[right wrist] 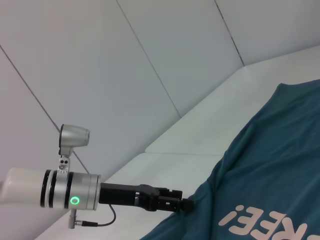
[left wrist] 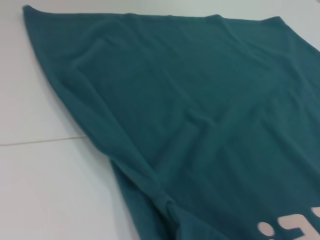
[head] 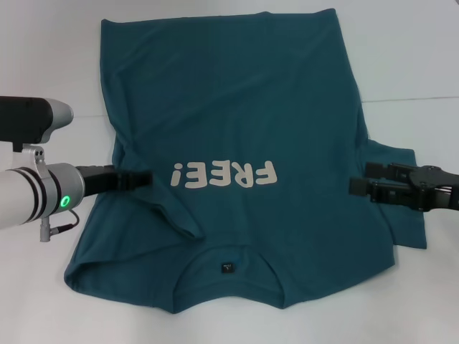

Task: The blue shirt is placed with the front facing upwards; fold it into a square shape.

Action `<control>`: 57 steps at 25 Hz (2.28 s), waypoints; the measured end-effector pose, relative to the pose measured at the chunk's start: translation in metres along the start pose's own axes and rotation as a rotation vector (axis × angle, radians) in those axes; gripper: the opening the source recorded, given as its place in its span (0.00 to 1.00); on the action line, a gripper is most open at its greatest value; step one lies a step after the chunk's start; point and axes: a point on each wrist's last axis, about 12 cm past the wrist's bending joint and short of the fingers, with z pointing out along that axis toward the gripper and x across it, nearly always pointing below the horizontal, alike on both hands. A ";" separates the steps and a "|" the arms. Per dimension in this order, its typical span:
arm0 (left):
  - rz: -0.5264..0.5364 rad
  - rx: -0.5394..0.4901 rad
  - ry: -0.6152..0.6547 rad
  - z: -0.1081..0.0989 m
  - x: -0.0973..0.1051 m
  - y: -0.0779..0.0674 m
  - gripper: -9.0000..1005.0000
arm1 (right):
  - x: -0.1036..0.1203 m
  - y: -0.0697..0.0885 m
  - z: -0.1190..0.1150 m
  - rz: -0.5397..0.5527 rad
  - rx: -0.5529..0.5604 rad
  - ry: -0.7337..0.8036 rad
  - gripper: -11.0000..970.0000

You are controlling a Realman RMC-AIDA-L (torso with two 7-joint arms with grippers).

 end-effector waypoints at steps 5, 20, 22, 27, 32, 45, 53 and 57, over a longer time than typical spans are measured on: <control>-0.011 -0.025 0.011 0.003 0.007 0.003 0.83 | 0.000 0.000 0.001 0.000 -0.004 0.000 0.94; 0.002 -0.064 0.025 0.010 0.017 0.003 0.66 | -0.001 0.002 0.005 0.008 -0.013 0.007 0.94; 0.006 -0.062 0.028 0.011 0.018 0.002 0.58 | -0.002 0.002 0.005 0.007 -0.013 0.007 0.94; 0.004 -0.063 0.023 0.011 0.016 0.002 0.46 | -0.002 0.001 0.006 0.008 -0.013 0.007 0.94; 0.009 -0.058 0.018 0.012 0.013 -0.001 0.34 | -0.002 0.002 0.006 0.014 -0.015 0.007 0.94; 0.012 -0.053 -0.005 0.010 0.005 -0.001 0.05 | -0.002 0.002 0.004 0.030 -0.018 0.008 0.94; 0.036 -0.012 -0.011 0.009 -0.004 -0.013 0.08 | -0.001 0.002 0.002 0.035 -0.016 0.004 0.94; 0.054 -0.005 -0.014 0.010 -0.007 -0.018 0.10 | -0.001 0.003 0.000 0.037 -0.021 0.002 0.94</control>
